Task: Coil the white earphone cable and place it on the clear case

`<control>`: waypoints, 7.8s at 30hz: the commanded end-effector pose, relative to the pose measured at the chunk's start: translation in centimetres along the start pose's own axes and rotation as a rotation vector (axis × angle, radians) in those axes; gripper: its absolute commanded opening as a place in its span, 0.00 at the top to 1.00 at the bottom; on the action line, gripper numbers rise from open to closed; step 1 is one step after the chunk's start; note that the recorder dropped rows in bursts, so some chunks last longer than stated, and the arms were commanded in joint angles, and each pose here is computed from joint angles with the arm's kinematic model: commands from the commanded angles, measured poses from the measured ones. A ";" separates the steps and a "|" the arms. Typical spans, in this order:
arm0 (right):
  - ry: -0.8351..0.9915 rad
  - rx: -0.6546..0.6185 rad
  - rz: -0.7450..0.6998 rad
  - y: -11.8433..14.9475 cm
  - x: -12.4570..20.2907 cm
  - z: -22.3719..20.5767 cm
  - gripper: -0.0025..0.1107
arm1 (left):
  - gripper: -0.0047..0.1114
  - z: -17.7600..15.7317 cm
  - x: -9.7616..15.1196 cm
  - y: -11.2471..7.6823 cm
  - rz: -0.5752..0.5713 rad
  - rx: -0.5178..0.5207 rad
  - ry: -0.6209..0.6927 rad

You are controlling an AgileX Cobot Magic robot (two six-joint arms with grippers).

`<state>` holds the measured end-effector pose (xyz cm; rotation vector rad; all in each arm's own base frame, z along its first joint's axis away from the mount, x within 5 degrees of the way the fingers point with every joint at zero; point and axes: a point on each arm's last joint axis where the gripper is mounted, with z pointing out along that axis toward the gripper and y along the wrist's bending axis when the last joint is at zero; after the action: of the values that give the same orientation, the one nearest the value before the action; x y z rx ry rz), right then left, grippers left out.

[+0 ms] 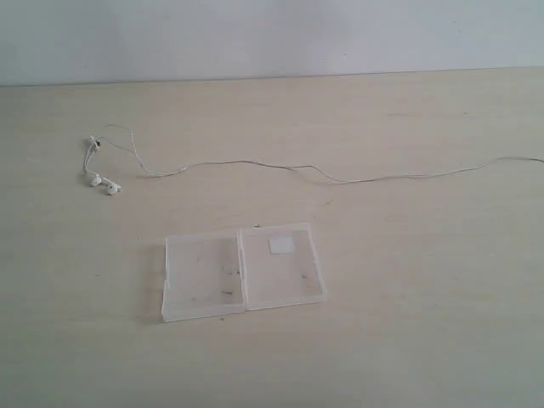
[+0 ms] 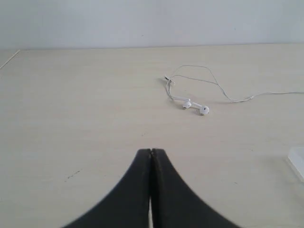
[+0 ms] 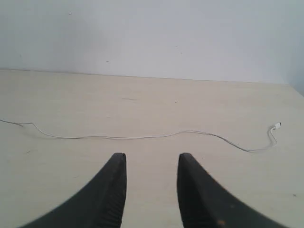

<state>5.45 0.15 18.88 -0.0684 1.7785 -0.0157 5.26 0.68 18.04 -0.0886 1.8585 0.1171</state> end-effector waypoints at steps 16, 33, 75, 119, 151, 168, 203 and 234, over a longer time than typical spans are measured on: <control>-0.010 0.006 0.001 0.0 0.0 0.0 0.67 | 0.96 0.0 0.1 0.0 -0.007 -0.001 -0.006; -0.010 0.006 0.001 0.0 0.0 0.0 0.67 | 0.96 0.0 0.1 0.0 -0.007 -0.001 -0.006; -0.513 -0.053 0.391 -1.2 -18.7 4.0 0.98 | 0.96 0.0 0.1 0.0 -0.007 -0.001 -0.006; 0.985 -0.794 -0.906 14.9 -8.0 35.5 0.56 | 0.96 0.0 0.1 0.0 -0.007 -0.001 -0.006; 0.992 -0.787 -0.896 16.9 -1.9 38.1 0.60 | 0.96 0.0 0.1 0.0 -0.007 -0.001 -0.006; 0.994 -0.787 -0.890 17.0 -1.1 38.4 0.62 | 0.96 0.0 0.1 0.0 -0.007 -0.001 -0.006; 0.583 -0.321 -0.683 11.8 -24.7 26.2 0.98 | 0.96 0.0 0.1 0.0 -0.007 -0.001 -0.006; 0.008 -0.634 -0.196 8.3 -40.6 5.4 0.98 | 0.96 0.0 0.1 0.0 -0.007 -0.001 -0.006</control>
<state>18.71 10.34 56.69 -0.7010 1.7298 0.3436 5.26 0.68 18.04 -0.0886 1.8585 0.1171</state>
